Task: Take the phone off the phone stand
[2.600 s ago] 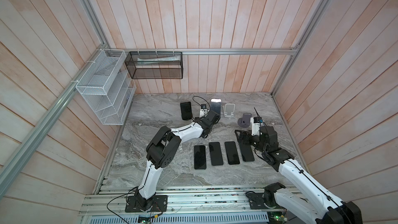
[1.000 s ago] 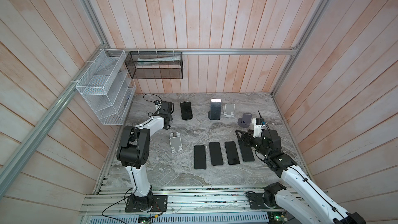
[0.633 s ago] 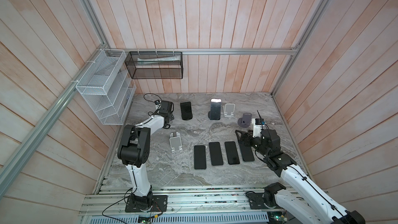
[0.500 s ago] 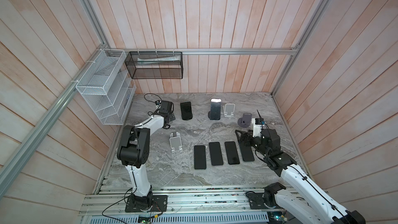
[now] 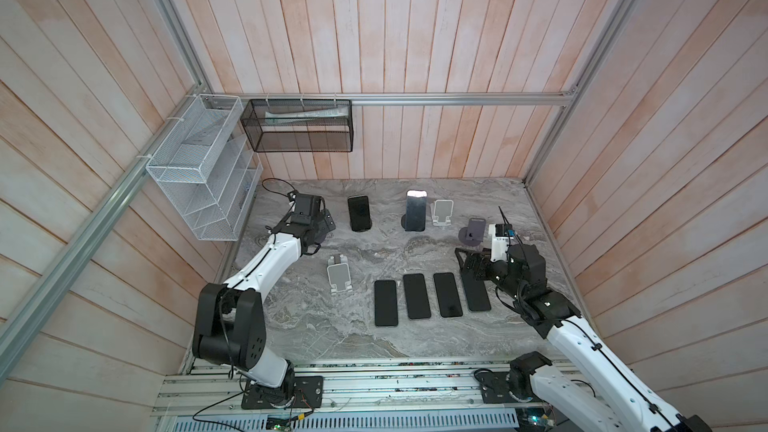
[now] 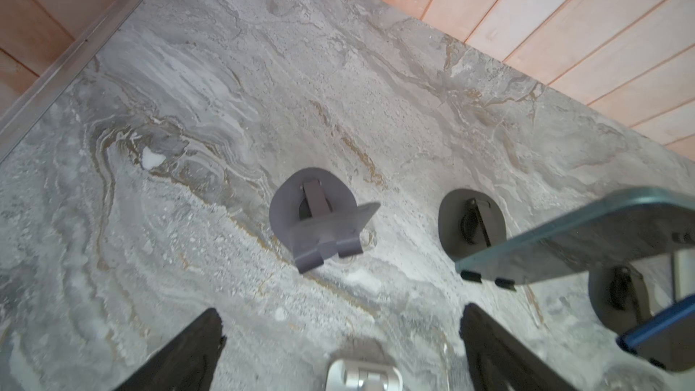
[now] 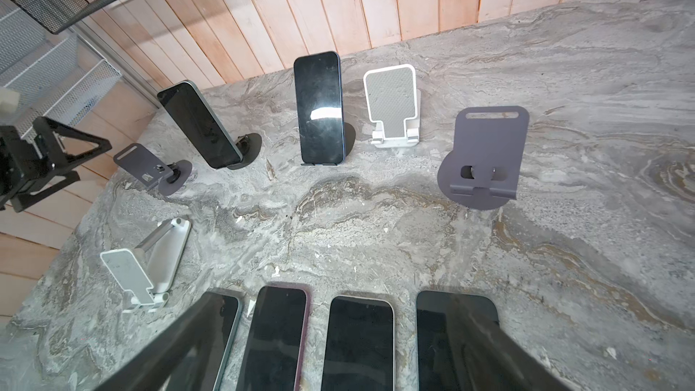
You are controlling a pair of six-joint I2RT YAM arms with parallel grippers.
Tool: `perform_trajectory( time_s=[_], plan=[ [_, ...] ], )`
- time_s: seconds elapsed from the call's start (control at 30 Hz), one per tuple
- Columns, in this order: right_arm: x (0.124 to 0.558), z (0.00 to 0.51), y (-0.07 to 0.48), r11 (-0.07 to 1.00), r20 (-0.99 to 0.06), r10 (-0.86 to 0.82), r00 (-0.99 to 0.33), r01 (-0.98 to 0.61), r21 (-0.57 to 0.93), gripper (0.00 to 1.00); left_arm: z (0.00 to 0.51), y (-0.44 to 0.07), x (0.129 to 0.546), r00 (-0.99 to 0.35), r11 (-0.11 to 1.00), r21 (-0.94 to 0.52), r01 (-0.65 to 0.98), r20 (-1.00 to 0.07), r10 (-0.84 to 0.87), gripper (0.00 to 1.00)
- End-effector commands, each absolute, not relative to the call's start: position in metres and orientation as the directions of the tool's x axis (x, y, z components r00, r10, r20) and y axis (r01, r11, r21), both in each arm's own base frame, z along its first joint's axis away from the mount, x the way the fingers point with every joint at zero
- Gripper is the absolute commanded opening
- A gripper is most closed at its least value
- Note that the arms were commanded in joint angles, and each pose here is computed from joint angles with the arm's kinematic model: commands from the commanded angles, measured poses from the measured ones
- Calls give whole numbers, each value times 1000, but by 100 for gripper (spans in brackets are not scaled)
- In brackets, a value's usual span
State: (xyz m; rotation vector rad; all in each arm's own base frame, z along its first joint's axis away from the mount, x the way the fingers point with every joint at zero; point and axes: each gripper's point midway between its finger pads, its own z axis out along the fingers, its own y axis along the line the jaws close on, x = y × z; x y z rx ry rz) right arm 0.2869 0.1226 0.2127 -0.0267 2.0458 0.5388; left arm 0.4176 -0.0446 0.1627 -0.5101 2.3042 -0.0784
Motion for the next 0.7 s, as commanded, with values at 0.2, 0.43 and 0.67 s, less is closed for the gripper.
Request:
perform_trajectory(
  time_s=[0.2,0.43,0.67],
  plan=[
    [281,228,124,893,-827,216,-519,-238,383,97,190,-49,370,-612,899,-308,-312,-659,-438,100],
    [284,218,123,901,-810,216,-545,-210,381,96,219,-64,334,-579,874,-446,-193,-667,-468,100],
    [295,204,113,927,-781,233,-580,-110,358,96,289,-86,310,-515,824,-567,2,-707,-485,100]
  ],
)
